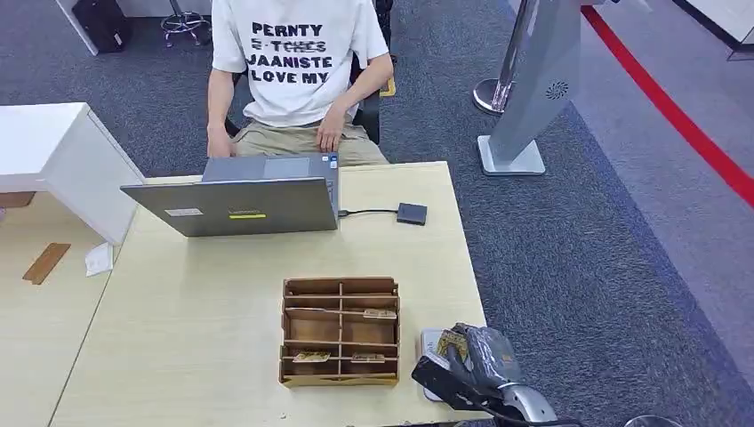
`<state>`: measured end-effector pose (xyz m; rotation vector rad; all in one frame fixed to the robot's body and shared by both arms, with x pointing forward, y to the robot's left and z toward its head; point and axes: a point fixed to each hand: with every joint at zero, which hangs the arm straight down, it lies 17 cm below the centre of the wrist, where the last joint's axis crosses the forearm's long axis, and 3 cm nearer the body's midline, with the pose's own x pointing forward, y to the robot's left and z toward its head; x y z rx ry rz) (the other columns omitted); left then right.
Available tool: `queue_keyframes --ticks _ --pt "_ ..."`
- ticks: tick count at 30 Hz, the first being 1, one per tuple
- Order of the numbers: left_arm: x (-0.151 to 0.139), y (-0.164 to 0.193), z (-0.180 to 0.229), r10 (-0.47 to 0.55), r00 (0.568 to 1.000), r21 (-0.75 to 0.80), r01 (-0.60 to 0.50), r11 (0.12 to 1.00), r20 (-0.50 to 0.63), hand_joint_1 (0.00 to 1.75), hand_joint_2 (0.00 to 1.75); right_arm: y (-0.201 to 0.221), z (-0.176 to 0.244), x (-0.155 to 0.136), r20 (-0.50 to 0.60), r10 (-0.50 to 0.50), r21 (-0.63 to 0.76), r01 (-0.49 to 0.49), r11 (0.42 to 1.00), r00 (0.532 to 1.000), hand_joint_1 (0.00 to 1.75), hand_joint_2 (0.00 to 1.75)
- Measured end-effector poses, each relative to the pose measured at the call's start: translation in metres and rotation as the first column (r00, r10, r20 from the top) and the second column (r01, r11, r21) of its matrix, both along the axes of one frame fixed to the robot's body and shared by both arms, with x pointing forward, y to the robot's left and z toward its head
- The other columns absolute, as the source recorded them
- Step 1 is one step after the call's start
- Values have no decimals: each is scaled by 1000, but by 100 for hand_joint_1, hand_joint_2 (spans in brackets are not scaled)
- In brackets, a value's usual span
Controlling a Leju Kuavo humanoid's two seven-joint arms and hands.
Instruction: Pass the card to the sensor for recognition and then transmit it.
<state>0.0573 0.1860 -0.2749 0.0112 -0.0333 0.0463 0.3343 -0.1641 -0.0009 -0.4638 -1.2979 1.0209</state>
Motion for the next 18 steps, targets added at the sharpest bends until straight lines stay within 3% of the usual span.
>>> queue_keyframes --ticks 18 --pt "0 0 0 0 1000 0 0 1000 1 0 0 0 0 0 -1 -2 -2 2 1000 1000 175 175"
